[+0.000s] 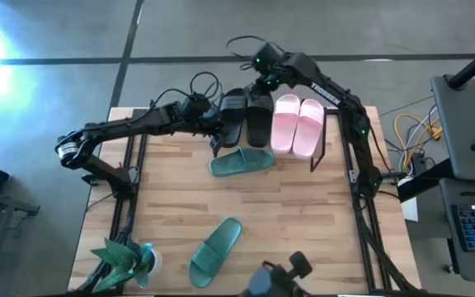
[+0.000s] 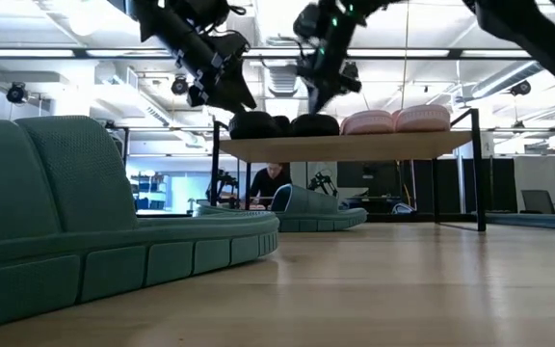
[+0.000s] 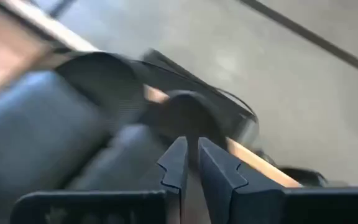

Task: Pick and place slides into the shelf
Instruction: Adjust the shelf

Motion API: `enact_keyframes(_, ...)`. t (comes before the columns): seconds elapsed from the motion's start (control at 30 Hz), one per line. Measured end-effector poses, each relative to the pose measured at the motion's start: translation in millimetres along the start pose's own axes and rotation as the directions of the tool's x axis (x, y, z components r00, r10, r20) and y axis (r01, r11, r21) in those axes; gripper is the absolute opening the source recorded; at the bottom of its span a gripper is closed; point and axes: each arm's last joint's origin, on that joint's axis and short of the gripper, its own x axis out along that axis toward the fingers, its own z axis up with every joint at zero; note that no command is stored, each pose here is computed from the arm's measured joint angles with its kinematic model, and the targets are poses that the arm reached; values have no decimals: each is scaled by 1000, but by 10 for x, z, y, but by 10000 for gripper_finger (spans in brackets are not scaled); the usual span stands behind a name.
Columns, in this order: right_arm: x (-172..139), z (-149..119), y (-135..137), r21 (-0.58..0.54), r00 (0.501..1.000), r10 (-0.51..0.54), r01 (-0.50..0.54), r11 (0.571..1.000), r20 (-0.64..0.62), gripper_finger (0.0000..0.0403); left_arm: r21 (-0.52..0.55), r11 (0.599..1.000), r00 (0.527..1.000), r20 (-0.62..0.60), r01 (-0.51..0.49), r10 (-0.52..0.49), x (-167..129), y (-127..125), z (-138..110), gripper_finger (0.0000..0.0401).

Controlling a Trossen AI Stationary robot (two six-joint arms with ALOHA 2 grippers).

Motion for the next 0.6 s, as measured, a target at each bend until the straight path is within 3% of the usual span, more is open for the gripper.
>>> enact_keyframes(0.1,199,-11,-85,15,998,-34,35,999,-59,31,0,1000,1000,15,4,-4,5,-6,8,164)
enact_keyframes(0.37,562,-129,18,-31,980,-34,29,999,-194,31,0,1000,1000,5,3,-3,34,-4,-5,163)
enact_keyframes(0.6,562,-263,220,-81,964,-54,34,996,-260,31,-1,1000,1000,-26,-1,1,142,6,-40,164)
